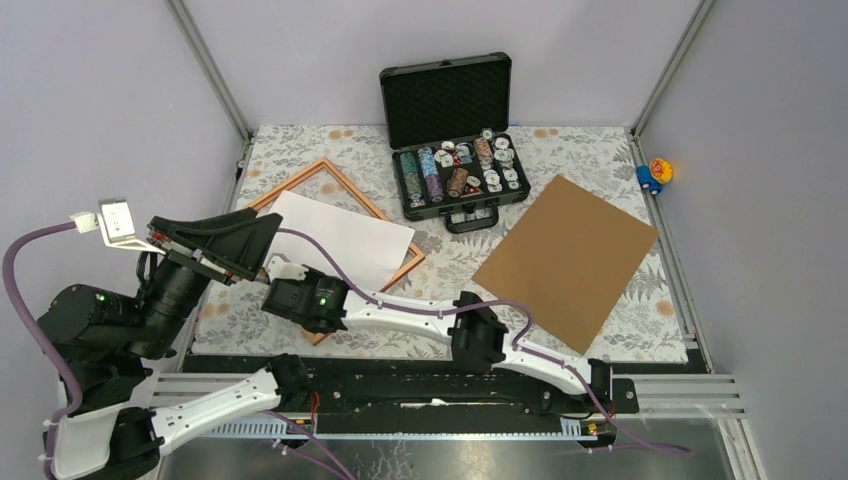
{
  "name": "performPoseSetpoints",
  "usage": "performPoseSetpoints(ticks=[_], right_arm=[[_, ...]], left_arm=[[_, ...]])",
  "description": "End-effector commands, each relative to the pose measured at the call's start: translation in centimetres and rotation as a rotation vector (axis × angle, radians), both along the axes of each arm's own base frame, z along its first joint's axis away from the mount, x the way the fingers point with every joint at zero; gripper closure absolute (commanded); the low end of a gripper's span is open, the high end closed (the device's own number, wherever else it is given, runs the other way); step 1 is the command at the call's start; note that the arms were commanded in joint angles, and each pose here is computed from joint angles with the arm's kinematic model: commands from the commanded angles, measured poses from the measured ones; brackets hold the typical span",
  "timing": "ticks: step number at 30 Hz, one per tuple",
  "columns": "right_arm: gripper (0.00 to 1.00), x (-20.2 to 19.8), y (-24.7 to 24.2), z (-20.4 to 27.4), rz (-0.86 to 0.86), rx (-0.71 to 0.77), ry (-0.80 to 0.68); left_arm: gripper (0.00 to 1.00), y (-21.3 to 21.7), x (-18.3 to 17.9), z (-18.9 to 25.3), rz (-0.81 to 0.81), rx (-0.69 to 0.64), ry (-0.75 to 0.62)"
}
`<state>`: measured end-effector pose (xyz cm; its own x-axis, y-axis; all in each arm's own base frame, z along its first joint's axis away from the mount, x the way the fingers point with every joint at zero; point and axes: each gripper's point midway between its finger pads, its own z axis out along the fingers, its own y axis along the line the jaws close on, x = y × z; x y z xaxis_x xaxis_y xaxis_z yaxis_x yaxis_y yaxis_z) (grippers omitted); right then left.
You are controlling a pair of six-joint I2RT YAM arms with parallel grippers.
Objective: Put the photo into the frame
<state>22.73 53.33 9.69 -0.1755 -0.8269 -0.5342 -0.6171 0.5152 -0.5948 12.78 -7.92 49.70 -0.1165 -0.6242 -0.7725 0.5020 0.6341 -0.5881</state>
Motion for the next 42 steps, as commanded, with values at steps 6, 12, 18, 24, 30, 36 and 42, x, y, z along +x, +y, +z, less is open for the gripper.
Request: performPoseSetpoints(ticks=[6,12,18,24,30,36,42], right_arm=[[0.42,-0.7,2.5,-0.7,0.063,0.125,0.133],[0.00,-5.6,1.3,3.1,0.110,0.242,0.446],[0.00,-9.6,-2.2,8.5,0.164,0.381,0.602],[0.04,-4.3,-8.7,8.9,-0.057,0.590,0.587],[0.12,4.7,-15.5,5.2,-0.456,0.889,0.535],[0.16,8.6,-19.6,0.3,-0.859,0.911,0.441],[0.18,8.0,-18.7,-3.7,-1.074,0.946,0.534]], left_arm=[[0.01,-1.3,0.9,-0.9,0.000,0.025,0.022],[0.01,-2.3,1.5,-1.7,0.000,0.059,0.038],[0.01,-3.5,2.4,-2.7,0.003,0.114,0.055],[0.01,-4.6,3.4,-4.1,0.019,0.157,0.080],[0.01,-6.1,4.4,-5.6,0.016,0.201,0.115],[0.01,-7.1,5.0,-6.6,0.014,0.228,0.126],[0.01,-7.1,5.4,-7.4,0.033,0.245,0.131]])
